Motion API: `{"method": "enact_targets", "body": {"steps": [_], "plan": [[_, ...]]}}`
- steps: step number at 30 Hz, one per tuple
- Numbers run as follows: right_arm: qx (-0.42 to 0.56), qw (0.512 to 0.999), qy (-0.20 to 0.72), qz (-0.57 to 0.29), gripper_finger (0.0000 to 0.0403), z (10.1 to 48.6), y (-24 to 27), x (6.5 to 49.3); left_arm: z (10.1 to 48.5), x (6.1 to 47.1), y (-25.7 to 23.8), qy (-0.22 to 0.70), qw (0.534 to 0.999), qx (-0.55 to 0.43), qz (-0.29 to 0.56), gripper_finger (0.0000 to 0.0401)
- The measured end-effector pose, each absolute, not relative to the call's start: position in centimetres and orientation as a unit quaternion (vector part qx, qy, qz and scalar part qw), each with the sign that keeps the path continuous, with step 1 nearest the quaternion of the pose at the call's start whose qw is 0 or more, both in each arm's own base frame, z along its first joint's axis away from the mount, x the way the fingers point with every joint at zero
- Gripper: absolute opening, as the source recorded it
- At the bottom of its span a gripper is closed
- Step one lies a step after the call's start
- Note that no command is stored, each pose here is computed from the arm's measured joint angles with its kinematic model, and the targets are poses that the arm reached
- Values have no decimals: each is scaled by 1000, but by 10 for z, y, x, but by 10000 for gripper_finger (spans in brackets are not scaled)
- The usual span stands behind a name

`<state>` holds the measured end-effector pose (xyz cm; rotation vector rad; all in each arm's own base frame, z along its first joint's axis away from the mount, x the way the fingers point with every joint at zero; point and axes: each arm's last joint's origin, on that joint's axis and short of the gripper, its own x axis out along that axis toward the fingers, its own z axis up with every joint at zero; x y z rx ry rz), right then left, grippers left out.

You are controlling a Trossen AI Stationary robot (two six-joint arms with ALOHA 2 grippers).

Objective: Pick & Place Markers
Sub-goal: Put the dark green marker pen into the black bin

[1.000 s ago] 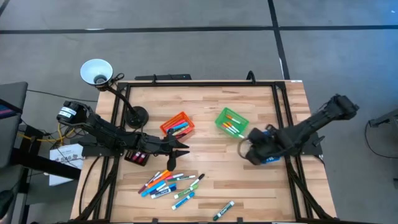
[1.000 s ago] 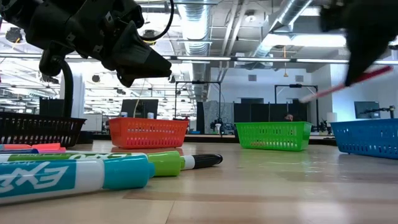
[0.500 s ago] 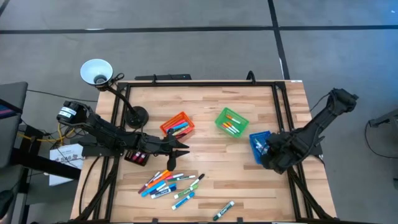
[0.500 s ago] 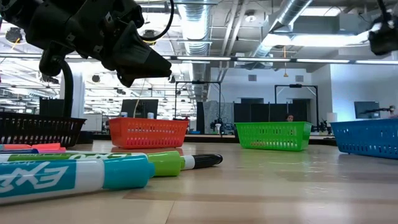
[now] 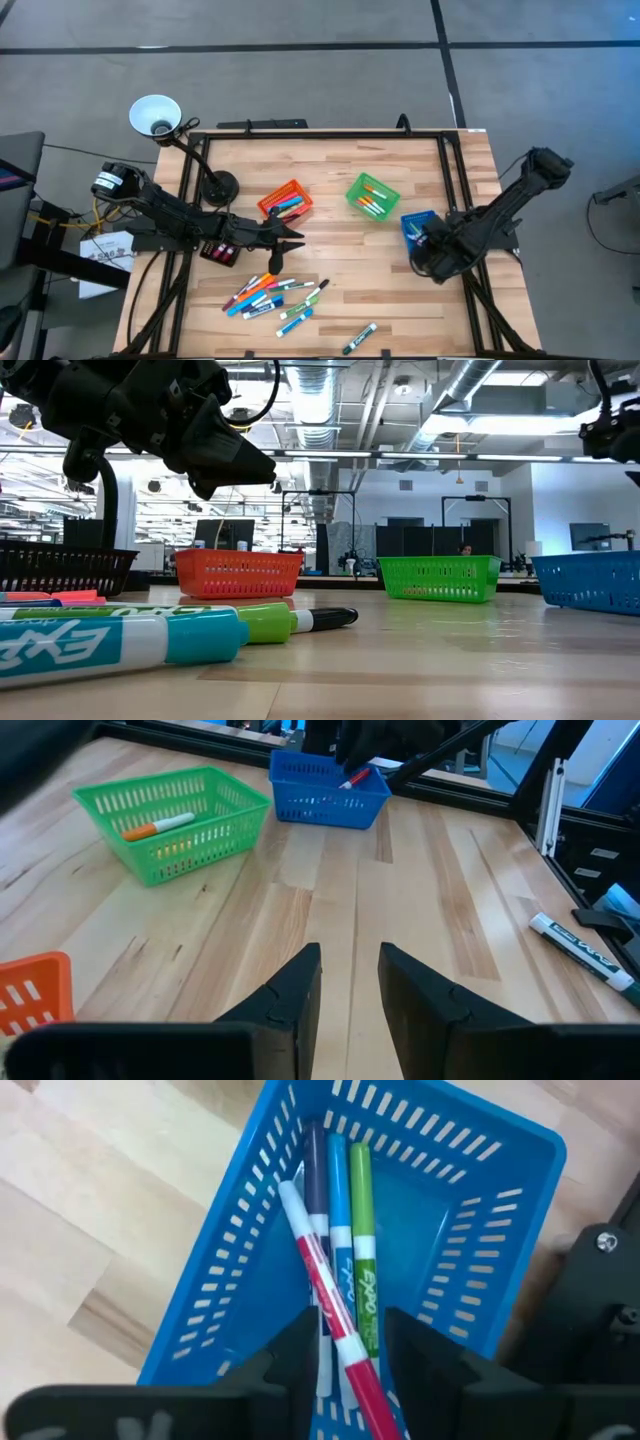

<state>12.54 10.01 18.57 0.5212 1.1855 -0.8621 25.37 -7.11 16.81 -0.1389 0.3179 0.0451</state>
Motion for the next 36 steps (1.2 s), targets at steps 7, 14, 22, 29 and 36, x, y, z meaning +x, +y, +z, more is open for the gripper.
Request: {"method": "enact_targets", "body": {"steps": [7, 14, 22, 29, 36], "plan": [[233, 712, 537, -387, 122, 185, 97, 130, 168, 254, -71, 158, 985, -64, 22, 99], [254, 719, 529, -374, 111, 196, 95, 134, 168, 254, -71, 158, 985, -64, 22, 99], [242, 798, 482, -271, 96, 220, 110, 156, 168, 254, -71, 158, 985, -64, 22, 99], [133, 907, 397, -44, 95, 231, 139, 192, 168, 254, -71, 158, 985, -64, 22, 99], [31, 937, 333, 102, 97, 213, 178, 224, 168, 254, -71, 158, 985, -64, 22, 99]]}}
